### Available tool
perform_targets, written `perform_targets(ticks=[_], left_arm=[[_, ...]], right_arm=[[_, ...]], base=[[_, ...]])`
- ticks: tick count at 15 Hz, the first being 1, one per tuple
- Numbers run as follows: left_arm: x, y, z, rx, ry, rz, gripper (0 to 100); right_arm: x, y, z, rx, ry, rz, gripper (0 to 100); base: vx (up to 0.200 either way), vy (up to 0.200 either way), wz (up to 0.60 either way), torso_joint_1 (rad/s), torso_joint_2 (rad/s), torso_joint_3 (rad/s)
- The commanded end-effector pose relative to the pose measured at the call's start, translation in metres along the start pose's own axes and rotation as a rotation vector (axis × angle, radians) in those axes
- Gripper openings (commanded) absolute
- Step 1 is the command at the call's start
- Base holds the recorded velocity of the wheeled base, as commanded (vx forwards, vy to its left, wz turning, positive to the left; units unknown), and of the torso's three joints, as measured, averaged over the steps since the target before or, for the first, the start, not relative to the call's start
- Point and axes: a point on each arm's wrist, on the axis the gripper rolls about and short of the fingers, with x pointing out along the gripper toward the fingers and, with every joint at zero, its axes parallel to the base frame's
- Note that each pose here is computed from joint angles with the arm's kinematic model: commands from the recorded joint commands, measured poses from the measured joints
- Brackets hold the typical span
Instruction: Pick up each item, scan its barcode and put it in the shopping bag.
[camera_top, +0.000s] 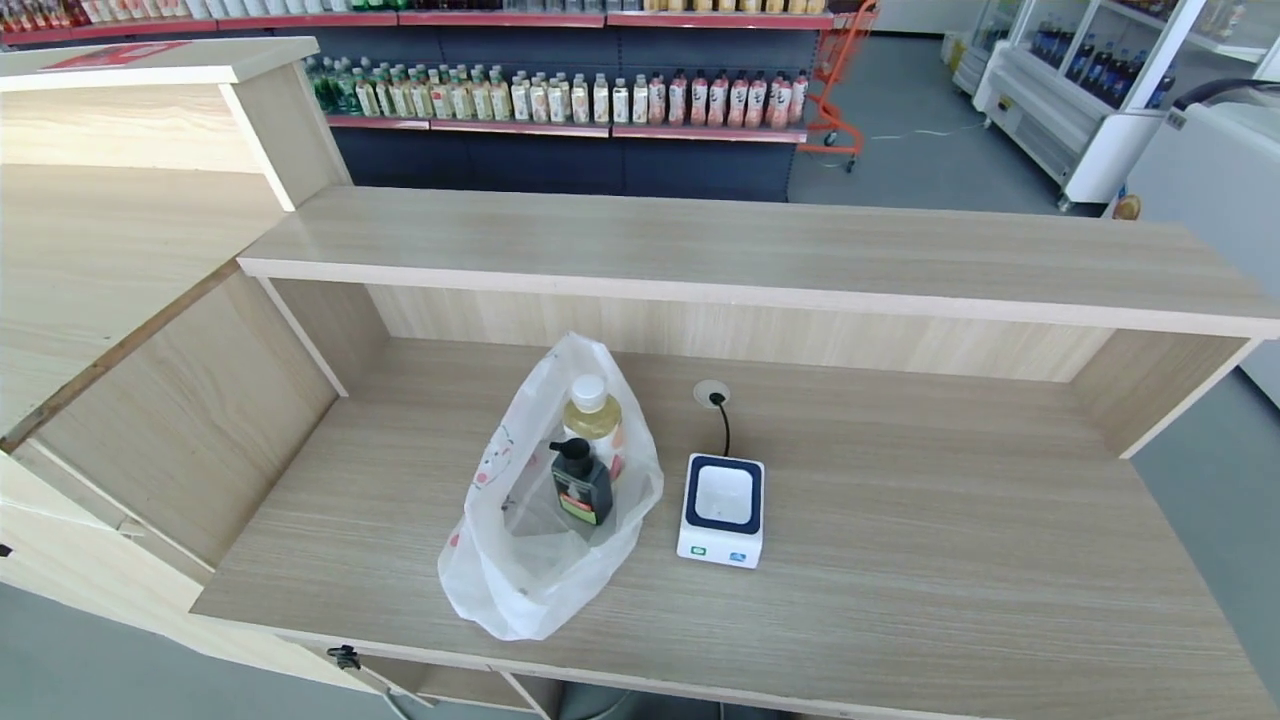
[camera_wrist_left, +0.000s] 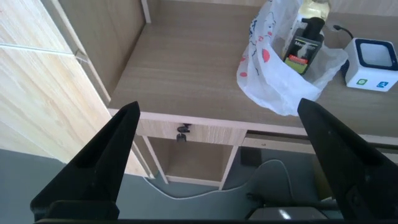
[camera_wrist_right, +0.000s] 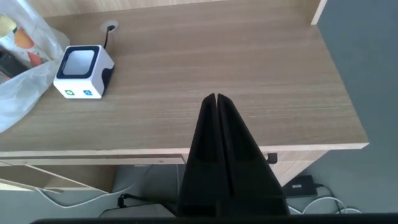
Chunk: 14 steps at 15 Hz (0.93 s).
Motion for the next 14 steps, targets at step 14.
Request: perform_targets(ticks=[14], left_arm=[[-0.0005, 0.0000, -0.0001, -0.004, -0.008, 0.000, 100]], right_arm=[[0.0003, 0.0001, 0.0000, -0.001, 0.004, -0.002, 0]], base=[[0.029, 0.000, 0.00, 0.001, 0.00, 0.001]])
